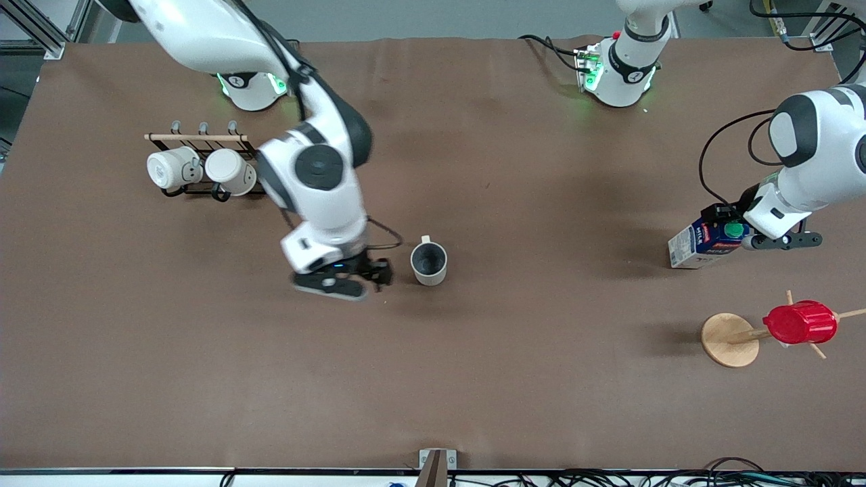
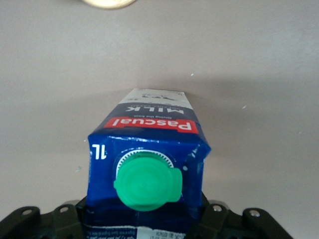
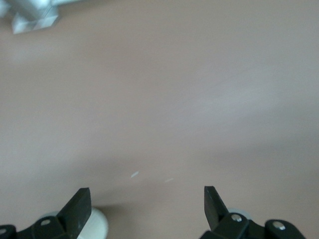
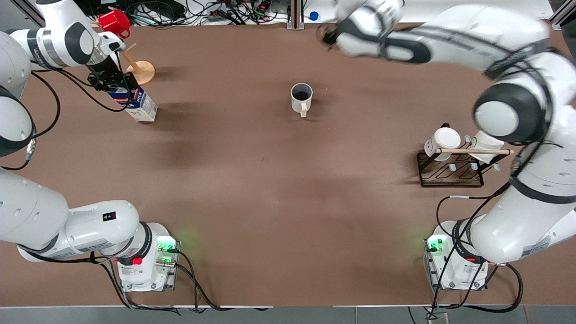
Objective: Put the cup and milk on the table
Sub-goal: 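Release the mug and withdraw the right gripper while the left gripper lifts the carton, then carry the milk carton beside the grey mug with the left gripper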
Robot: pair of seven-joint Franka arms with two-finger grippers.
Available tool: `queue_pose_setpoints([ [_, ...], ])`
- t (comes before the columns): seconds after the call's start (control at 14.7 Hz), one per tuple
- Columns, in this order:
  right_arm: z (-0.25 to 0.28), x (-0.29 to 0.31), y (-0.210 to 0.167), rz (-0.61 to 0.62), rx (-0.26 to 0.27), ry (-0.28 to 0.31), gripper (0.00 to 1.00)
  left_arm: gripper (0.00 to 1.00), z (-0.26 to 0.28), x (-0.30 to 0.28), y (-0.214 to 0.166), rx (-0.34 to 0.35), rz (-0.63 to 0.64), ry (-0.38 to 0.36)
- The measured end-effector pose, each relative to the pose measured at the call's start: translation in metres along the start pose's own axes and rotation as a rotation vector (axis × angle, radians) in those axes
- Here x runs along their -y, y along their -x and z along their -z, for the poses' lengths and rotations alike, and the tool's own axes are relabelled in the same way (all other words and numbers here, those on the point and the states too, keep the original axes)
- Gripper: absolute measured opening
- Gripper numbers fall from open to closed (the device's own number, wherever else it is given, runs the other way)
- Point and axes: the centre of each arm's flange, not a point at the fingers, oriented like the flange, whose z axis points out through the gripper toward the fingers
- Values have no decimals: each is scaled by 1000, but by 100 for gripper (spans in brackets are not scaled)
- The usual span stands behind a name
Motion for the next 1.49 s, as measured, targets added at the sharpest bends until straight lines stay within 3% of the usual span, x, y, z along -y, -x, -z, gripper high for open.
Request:
queue_pose_setpoints([
  [0.27, 70, -128, -72, 26, -6, 102, 100, 67, 19, -42, -12, -35, -59, -6],
  [0.48, 105, -213, -103, 28, 13, 143, 100, 67, 42, -89, -20, -41, -109, -8],
  [0.88, 203, -357, -95, 26, 149, 22, 100, 67, 61, -224, -24, -32, -205, 10],
  [1.09, 237, -374, -74, 53, 177, 0, 100, 67, 55, -295, -17, -25, -211, 21],
  [1.49, 229, -354, -69, 97, 196, -3, 100, 67, 51, -415, -17, 36, -130, 57],
])
